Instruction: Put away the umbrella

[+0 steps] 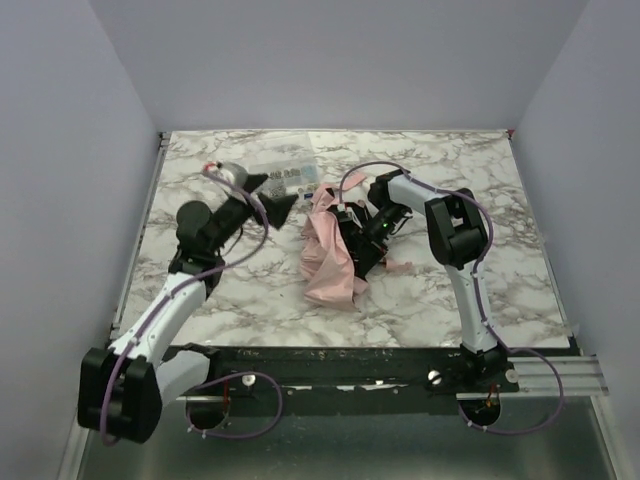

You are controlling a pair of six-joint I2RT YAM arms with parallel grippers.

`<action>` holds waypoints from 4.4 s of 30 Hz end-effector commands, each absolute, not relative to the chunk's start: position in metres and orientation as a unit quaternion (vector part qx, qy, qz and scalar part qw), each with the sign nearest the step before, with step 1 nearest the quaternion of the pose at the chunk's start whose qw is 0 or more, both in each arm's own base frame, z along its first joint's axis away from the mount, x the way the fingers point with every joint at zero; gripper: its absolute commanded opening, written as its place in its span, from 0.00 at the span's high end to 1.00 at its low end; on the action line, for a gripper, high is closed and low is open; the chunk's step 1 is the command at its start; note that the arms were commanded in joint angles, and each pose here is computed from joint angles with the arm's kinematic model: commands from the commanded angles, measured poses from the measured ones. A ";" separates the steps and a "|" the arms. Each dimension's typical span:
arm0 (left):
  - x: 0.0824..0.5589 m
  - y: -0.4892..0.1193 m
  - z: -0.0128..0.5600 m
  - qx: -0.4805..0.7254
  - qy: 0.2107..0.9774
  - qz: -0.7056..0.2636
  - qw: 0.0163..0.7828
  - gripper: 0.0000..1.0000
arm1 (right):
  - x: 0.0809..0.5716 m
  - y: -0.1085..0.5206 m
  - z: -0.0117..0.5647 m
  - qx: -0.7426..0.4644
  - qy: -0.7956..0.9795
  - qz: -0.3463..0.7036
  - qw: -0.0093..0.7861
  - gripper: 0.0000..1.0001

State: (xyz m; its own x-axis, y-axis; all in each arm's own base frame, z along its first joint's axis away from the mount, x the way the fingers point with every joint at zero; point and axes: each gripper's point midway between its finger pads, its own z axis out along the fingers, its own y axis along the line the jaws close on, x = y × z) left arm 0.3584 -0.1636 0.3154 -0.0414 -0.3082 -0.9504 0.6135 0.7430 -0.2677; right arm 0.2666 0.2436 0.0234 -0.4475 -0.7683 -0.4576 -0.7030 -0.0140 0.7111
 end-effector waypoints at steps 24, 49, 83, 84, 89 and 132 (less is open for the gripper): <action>0.283 -0.272 0.106 0.729 0.460 -0.049 0.505 0.03 | 0.275 0.237 0.010 0.507 -0.720 -0.471 0.054 0.92; 0.290 -0.273 0.061 0.772 0.549 -0.123 0.297 0.67 | 0.305 0.217 0.094 0.563 -0.688 -0.448 -0.099 0.43; 0.269 -0.274 0.205 0.578 0.638 -0.259 0.437 0.25 | 0.270 0.224 0.165 0.652 -0.567 -0.362 -0.350 0.11; 0.267 -0.270 0.211 0.568 0.637 -0.266 0.448 0.25 | 0.264 0.228 0.166 0.658 -0.563 -0.358 -0.348 0.11; 0.305 -0.233 0.250 0.419 0.694 -0.296 0.506 0.24 | 0.243 0.262 0.183 0.686 -0.539 -0.337 -0.354 0.17; 0.290 -0.307 0.039 0.139 0.919 -0.366 0.051 0.68 | 0.314 0.274 0.052 0.632 -0.706 -0.181 -0.263 0.64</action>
State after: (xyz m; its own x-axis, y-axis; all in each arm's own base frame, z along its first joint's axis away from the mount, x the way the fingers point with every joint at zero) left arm 0.3311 -0.2995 0.0483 -0.9158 0.2196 -0.3364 0.3883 0.6982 -0.6014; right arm 0.3206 0.2671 0.0468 -0.1176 -0.8017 -0.5860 -0.9672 0.2263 -0.1156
